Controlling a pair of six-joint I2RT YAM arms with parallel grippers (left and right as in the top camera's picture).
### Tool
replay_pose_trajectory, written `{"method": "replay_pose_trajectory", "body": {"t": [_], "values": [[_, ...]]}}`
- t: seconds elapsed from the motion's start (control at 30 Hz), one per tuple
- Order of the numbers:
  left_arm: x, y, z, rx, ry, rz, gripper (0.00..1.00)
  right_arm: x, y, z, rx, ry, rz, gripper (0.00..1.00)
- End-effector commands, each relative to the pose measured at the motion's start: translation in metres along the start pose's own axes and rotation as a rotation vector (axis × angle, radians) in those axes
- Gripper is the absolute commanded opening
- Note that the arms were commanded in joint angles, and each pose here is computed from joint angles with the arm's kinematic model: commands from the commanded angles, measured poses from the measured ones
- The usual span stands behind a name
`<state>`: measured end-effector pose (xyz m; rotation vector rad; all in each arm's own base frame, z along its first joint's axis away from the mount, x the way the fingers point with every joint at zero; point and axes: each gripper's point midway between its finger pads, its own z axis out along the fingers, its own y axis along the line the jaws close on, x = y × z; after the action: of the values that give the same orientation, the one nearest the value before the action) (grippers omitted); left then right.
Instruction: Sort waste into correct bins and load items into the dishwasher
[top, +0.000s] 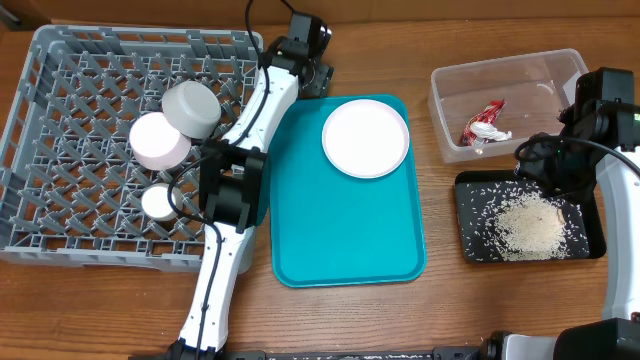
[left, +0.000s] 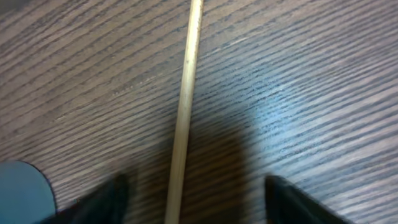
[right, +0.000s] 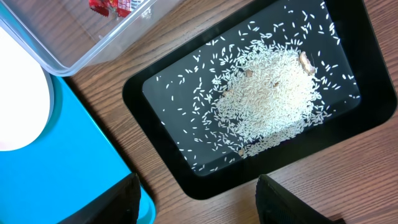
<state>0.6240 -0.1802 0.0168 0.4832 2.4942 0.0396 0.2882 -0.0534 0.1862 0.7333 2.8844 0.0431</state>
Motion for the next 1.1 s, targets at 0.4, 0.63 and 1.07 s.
{"method": "replay_pose_trajectory", "body": {"t": [0.4, 0.63, 1.07], "values": [[0.028, -0.004, 0.020, 0.021, 0.082, -0.006, 0.32, -0.006, 0.002, -0.012, -0.015, -0.046, -0.001, 0.61], [0.053, -0.006, 0.033, 0.026, 0.152, -0.010, 0.40, -0.005, 0.001, -0.012, -0.014, -0.043, -0.001, 0.61], [0.057, -0.005, 0.034, 0.027, 0.169, -0.012, 0.15, -0.005, 0.001, -0.012, -0.014, -0.043, -0.001, 0.61]]}}
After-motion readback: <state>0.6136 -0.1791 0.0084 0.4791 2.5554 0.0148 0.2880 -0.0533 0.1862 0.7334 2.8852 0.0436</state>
